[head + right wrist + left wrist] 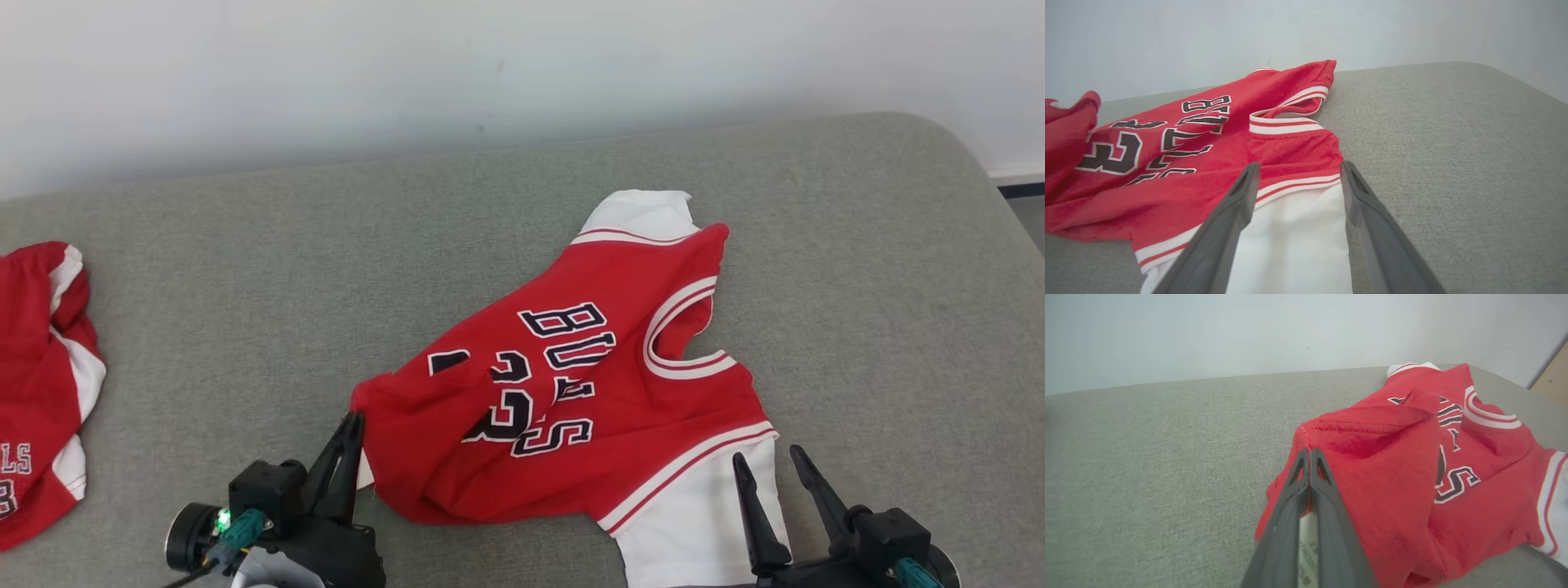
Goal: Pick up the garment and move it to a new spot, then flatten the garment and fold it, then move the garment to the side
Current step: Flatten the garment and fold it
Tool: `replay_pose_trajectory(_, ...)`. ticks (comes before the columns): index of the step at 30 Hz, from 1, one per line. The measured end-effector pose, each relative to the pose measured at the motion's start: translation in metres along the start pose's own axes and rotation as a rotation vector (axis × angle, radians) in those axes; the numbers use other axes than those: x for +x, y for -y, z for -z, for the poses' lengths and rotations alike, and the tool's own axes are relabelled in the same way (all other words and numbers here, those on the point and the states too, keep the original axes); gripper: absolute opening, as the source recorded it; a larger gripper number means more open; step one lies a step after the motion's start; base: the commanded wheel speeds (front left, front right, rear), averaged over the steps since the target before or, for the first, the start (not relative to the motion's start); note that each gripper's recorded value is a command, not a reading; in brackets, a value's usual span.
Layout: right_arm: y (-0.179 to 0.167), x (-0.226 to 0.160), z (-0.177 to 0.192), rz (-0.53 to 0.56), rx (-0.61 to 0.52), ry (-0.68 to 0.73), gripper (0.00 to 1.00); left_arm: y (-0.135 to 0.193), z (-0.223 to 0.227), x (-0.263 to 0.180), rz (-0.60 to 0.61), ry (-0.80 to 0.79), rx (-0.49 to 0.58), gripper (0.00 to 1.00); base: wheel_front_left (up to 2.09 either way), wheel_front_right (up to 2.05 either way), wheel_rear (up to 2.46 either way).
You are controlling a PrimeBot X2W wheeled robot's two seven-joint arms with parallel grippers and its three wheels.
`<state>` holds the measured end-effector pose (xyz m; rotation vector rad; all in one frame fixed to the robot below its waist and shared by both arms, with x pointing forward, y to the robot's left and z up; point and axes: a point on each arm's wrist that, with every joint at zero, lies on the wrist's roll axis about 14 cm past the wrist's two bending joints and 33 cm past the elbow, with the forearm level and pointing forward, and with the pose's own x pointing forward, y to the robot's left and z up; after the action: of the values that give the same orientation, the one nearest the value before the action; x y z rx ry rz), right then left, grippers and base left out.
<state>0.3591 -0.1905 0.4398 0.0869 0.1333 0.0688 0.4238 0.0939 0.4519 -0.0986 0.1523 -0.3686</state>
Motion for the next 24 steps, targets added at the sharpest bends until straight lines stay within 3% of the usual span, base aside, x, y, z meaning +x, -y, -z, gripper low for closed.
replay_pose_trajectory(8, -0.018, 0.006, 0.003, -0.055, 0.001, -0.008, 1.00, -0.012, -0.013, -0.037, -0.122, 0.101, -0.057, 0.00, 0.00, 0.00, 0.00)
replay_pose_trajectory(21, -0.043, 0.018, 0.003, -0.141, -0.008, -0.010, 1.00, -0.028, 0.039, -0.108, -0.357, 0.010, -0.232, 0.00, 0.00, 0.00, 0.00)
replay_pose_trajectory(22, -0.042, 0.018, 0.003, -0.139, -0.009, -0.010, 1.00, -0.028, 0.042, -0.109, -0.362, 0.004, -0.240, 0.11, 0.00, 0.00, 0.00)
replay_pose_trajectory(24, -0.039, 0.017, 0.003, -0.134, -0.013, -0.011, 1.00, -0.025, 0.048, -0.111, -0.359, -0.011, -0.248, 0.85, 0.00, 0.00, 0.00)
